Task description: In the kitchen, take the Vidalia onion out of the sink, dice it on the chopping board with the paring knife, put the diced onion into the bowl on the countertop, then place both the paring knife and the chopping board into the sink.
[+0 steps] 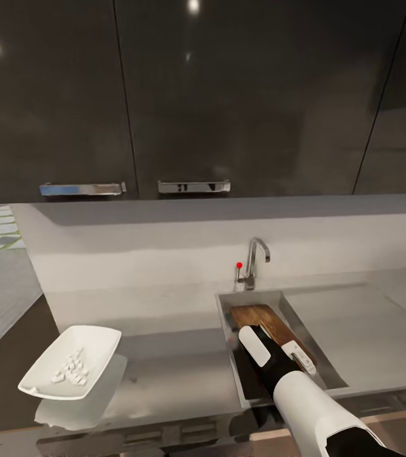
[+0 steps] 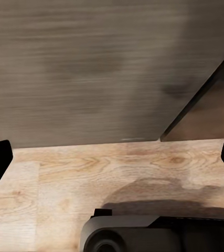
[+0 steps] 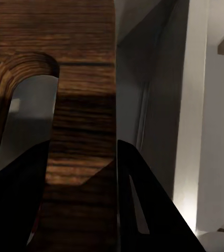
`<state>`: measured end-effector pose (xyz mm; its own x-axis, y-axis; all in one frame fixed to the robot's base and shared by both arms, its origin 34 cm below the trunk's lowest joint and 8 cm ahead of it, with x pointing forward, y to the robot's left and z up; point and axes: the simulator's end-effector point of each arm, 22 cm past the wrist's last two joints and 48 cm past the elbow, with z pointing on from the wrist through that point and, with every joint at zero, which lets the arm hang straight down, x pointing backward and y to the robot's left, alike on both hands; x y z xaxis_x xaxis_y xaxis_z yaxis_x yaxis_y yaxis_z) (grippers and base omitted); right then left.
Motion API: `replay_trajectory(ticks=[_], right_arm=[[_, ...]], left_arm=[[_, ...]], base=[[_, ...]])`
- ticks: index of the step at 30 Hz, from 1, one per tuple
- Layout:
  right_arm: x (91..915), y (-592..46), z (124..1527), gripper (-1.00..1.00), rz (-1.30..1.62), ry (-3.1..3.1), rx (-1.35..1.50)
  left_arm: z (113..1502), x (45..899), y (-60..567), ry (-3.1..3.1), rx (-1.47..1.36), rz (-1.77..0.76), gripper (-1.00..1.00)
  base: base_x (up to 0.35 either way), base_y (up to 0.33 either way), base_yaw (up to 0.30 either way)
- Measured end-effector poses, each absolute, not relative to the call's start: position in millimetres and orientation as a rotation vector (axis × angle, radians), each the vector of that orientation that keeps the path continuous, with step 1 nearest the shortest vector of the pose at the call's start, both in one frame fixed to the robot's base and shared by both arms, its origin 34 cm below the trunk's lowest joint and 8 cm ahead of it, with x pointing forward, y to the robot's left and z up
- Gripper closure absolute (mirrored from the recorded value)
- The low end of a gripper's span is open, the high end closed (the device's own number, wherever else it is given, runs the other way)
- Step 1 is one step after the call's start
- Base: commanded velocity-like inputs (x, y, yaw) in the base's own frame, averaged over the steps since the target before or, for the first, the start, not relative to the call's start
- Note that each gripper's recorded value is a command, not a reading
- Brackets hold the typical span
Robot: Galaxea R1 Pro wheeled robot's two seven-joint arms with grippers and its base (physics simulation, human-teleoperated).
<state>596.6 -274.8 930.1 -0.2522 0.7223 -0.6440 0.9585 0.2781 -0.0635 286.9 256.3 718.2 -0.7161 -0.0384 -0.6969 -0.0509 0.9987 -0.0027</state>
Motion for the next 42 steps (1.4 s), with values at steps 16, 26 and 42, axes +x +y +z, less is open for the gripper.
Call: replay_trajectory(ticks=[16,26,42], right_arm=[[594.4,-274.8,917.9,1.0,-0.646,2.074,1.505],[593.5,-274.6,910.1,1.0,-0.658,2.085,1.506],[590.8,-274.5,897.7,1.0,-0.681,2.104,1.505]], left_arm=[[713.8,279.4,256.3,2.395,-0.062,0.022,-1.0],[711.1,275.0,256.3,2.411,-0.062,0.023,-1.0],[706.9,267.4,256.3,2.437,-0.062,0.024,-1.0]], base=[[0.064,-0.035,0.0],[0.03,-0.014,0.0],[0.058,0.0,0.0]])
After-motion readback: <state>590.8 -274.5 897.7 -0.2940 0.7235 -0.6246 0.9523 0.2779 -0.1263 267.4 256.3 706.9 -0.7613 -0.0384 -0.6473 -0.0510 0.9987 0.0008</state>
